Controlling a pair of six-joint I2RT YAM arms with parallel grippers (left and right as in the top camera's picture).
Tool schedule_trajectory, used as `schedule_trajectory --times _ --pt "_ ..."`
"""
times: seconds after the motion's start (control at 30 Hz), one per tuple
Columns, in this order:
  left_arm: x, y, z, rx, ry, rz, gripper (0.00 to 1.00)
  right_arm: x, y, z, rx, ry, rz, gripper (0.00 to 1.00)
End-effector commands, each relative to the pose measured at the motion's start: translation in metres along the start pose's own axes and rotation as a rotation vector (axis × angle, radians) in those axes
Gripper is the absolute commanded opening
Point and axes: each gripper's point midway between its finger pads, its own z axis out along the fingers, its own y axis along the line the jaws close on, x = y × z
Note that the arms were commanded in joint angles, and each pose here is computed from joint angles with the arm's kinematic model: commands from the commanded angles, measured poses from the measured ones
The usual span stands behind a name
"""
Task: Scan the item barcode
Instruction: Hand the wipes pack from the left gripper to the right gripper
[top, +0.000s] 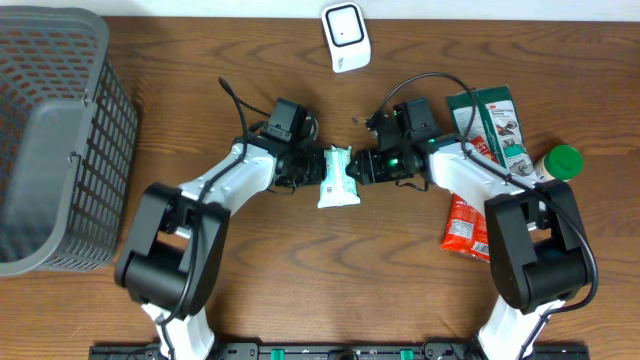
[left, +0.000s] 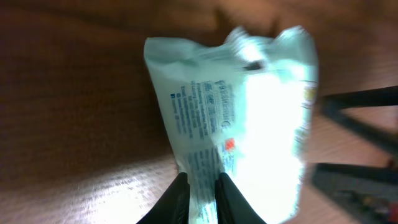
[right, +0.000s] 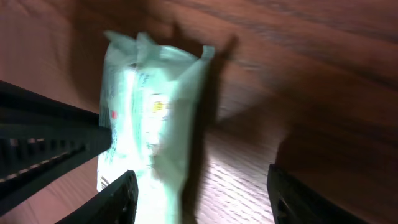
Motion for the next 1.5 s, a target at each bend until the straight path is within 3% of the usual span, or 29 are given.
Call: schedule_trajectory --times 0.0,0.63,1.03,1.07,1.13,1.47 --pt "0.002 0.007 0.010 -0.012 0.024 -0.007 0.17 0.000 0.001 -0.001 -0.024 0.006 0.003 0.63" --pt "0.002 0.027 0.013 -0.107 0.004 0.008 0.17 0.021 0.023 0.038 -0.234 0.098 0.074 0.50" --pt "0.001 0.026 0.012 -0.106 0.002 0.020 0.17 0.009 0.024 0.037 -0.254 0.052 0.041 0.17" --pt "-0.001 0.025 0.010 -0.100 -0.004 0.024 0.24 0.008 0.024 0.036 -0.255 0.047 0.025 0.12" --pt "-0.008 0.017 -0.003 -0.075 -0.032 0.027 0.25 0.007 0.025 0.034 -0.255 0.039 -0.004 0.02" --pt "-0.056 -0.032 -0.139 0.044 -0.373 0.092 0.49 -0.023 0.054 -0.022 -0.209 -0.093 -0.177 0.01"
